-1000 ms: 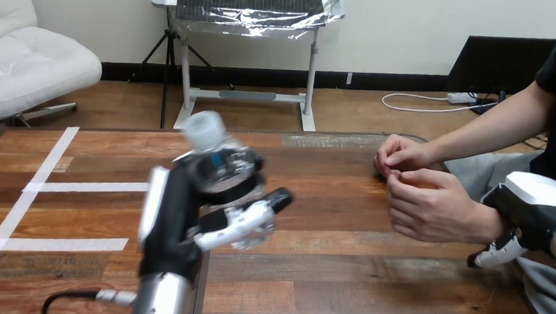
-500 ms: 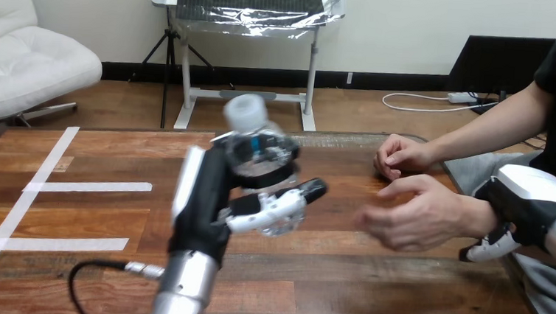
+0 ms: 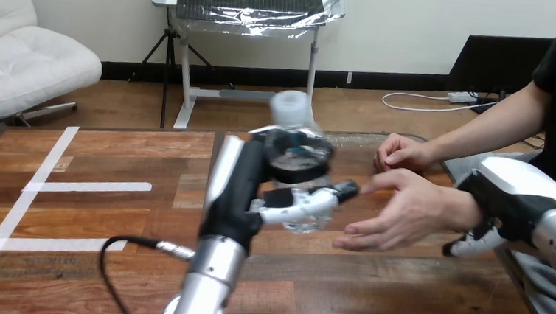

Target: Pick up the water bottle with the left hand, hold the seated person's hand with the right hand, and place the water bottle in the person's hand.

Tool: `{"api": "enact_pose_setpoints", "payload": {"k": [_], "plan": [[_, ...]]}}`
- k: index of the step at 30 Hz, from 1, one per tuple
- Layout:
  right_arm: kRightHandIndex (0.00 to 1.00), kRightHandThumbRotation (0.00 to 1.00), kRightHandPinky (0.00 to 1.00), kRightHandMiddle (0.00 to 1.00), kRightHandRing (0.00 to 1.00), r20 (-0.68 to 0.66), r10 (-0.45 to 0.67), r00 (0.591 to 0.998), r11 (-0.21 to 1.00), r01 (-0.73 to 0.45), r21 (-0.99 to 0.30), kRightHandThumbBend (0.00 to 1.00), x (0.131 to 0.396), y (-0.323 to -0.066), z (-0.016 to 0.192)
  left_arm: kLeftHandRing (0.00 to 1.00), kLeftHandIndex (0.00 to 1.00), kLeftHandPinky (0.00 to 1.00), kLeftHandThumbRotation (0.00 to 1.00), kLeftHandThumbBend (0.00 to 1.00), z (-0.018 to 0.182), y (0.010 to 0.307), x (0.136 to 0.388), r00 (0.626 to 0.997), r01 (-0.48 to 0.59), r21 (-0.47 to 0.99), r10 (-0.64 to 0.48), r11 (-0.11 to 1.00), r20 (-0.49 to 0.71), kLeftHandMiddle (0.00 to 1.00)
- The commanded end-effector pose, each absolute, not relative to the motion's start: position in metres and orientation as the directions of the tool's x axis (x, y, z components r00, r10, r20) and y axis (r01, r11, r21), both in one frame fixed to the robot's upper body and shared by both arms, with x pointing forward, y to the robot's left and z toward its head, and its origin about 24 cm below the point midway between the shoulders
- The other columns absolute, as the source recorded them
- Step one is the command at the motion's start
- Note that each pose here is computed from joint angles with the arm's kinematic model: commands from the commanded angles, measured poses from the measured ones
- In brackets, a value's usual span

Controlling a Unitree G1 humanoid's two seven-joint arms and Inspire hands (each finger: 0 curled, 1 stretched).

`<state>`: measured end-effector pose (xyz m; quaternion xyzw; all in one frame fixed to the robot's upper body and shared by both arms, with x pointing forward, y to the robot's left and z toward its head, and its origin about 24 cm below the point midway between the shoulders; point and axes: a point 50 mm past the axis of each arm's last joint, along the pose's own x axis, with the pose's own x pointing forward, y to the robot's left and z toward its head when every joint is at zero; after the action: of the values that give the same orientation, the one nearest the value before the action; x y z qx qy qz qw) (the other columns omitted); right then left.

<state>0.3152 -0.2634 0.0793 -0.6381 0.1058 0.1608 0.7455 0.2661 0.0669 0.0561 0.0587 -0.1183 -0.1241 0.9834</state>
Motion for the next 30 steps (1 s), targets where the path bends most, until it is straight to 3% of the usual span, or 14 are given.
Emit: {"api": "enact_pose_setpoints", "payload": {"k": [1, 30], "plan": [[0.42, 0.00, 0.21, 0.37, 0.28, -0.288, 0.129, 0.949, 0.122, -0.303, -0.945, 0.72, 0.319, -0.261, 0.104, 0.40, 0.47, 0.39, 0.00, 0.69, 0.100, 0.027, 0.280, 0.886, 0.288, 0.067, -0.292, 0.955, 0.361, 0.42], [0.36, 0.00, 0.18, 0.33, 0.25, -0.200, 0.241, 0.950, 0.097, -0.228, -0.969, 0.73, 0.315, -0.237, 0.125, 0.41, 0.47, 0.38, 0.00, 0.63, 0.106, 0.005, 0.280, 0.864, 0.339, 0.078, -0.343, 0.938, 0.369, 0.44]]}}
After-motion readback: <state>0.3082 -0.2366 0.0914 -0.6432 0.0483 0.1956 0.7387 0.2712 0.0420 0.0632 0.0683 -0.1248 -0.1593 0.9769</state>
